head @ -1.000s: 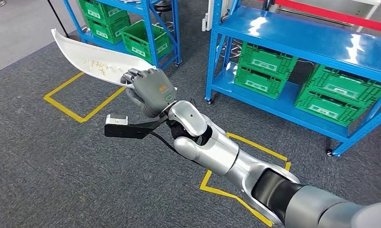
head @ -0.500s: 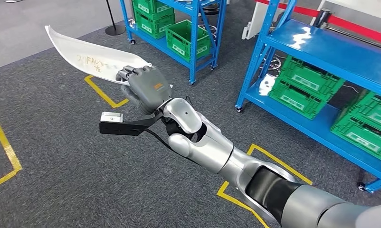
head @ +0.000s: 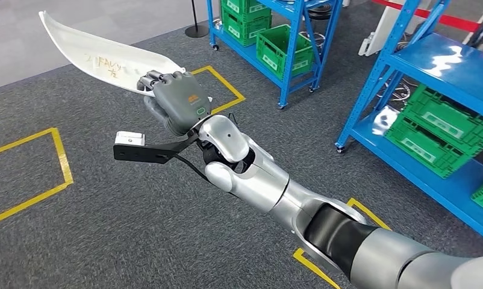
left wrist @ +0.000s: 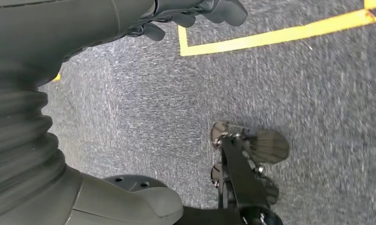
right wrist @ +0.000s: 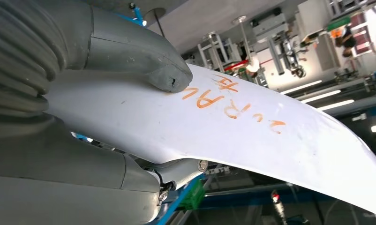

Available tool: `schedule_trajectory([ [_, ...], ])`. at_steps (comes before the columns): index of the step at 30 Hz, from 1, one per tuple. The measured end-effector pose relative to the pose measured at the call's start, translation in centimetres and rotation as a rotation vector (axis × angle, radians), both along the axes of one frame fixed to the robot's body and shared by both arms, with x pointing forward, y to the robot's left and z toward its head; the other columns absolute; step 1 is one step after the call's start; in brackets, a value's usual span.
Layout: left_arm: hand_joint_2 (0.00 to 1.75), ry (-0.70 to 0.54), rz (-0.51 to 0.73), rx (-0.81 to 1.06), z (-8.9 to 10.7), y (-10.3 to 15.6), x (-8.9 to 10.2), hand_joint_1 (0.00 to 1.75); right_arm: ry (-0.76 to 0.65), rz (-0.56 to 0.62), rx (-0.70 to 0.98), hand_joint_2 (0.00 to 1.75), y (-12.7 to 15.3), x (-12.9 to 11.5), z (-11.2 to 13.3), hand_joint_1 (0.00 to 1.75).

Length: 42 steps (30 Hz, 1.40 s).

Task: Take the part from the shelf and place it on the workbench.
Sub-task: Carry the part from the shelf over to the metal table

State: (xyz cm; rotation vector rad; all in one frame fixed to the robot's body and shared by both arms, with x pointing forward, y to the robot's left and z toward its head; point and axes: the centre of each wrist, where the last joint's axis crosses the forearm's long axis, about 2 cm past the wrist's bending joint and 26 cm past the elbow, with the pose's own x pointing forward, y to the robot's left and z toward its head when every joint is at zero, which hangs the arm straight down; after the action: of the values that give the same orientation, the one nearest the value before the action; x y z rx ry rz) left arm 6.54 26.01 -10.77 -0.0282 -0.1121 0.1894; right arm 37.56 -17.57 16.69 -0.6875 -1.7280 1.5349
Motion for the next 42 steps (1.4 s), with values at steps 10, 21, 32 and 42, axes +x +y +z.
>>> schedule_trajectory([
  [10, 1.75, 0.007, -0.013, 0.014, 0.0, 0.7, 0.3, 0.00, -0.022, -0.021, -0.006, 1.75, 1.0, 0.0, 1.0, 1.75],
  [21, 1.75, 0.036, -0.023, 0.013, -0.2, 0.7, -0.9, 0.00, 0.010, -0.019, -0.018, 1.75, 0.8, -1.3, -0.3, 1.75],
  [32, 1.75, 0.047, -0.045, 0.017, -0.3, 0.9, -1.4, 0.00, 0.032, -0.016, -0.023, 1.75, 1.3, -2.2, -0.9, 1.75],
  [42, 1.75, 0.045, -0.069, 0.009, -0.2, 0.8, -1.0, 0.00, 0.030, 0.009, -0.020, 1.75, 0.0, -1.5, -0.7, 1.75],
])
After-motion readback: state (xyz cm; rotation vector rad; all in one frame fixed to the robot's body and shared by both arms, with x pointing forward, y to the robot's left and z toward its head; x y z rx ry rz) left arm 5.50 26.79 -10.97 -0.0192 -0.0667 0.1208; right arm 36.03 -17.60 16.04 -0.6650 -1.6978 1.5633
